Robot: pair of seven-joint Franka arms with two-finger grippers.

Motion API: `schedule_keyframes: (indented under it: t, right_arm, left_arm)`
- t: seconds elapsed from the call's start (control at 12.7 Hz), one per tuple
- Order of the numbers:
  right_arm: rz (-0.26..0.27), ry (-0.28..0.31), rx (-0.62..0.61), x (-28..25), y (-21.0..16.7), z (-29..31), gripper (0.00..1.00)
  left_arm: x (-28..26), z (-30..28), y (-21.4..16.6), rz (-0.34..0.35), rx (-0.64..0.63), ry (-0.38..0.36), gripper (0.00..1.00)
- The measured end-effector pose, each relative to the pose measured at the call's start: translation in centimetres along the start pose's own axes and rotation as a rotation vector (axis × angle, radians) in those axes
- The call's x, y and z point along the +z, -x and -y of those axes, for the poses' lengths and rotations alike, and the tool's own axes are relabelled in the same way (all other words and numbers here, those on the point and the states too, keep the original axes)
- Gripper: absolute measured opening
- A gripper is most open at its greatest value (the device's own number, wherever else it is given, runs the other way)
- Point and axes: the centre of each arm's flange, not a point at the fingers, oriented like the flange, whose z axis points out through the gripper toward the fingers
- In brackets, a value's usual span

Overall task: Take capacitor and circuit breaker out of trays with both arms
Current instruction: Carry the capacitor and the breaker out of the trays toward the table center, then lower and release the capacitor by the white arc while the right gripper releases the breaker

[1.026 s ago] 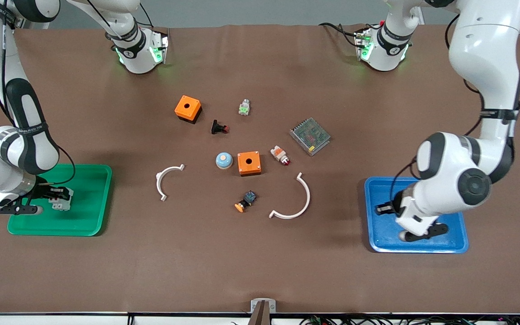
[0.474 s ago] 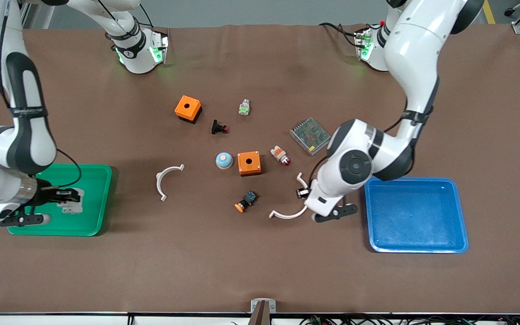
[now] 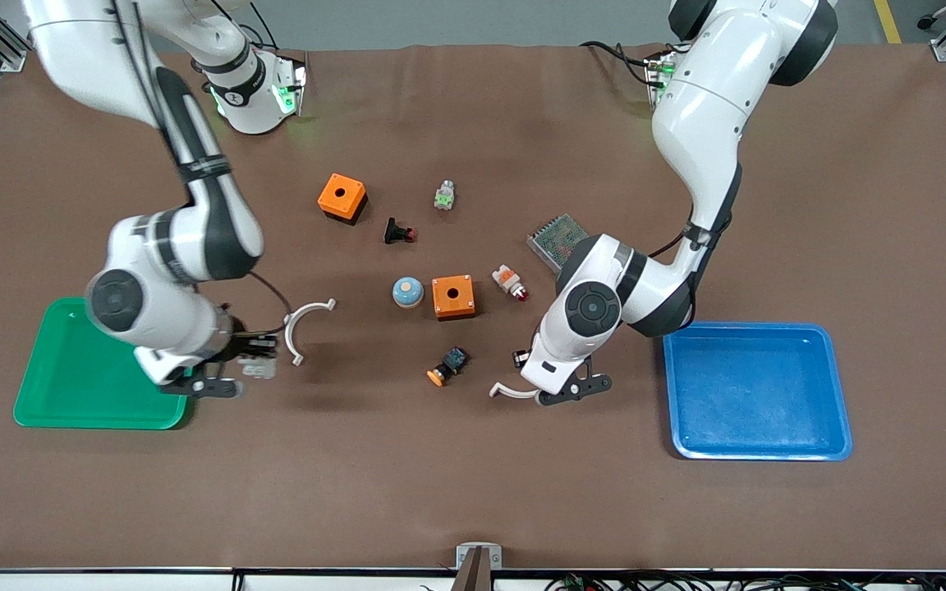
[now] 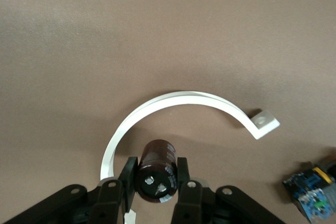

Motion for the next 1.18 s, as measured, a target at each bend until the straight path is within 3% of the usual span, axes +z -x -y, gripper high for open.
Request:
schedule_keyframes:
  t: [0.24, 0.71, 1.03, 1.18]
  right_arm:
    - [-0.036, -0.002, 0.044, 2.8, 2.3, 5.5, 0.4]
    - [-0.08, 0.002, 0.027, 8.7, 3.5, 9.2, 0.4]
    - [-0.072, 0.011, 0.004, 10.4, 4.3, 10.4, 0.4]
    - [-0.07, 0.014, 0.005, 10.5, 4.3, 10.3, 0.4]
  left_arm:
    - [0.9, 0.0, 0.1, 0.007, 0.001, -0.006, 0.34]
    - [1.3, -0.5, 0.7, 0.013, 0.011, -0.01, 0.34]
    - [1.4, -0.9, 1.2, 0.014, 0.011, -0.011, 0.34]
    - [1.2, -1.0, 1.1, 0.011, 0.01, -0.008, 0.41]
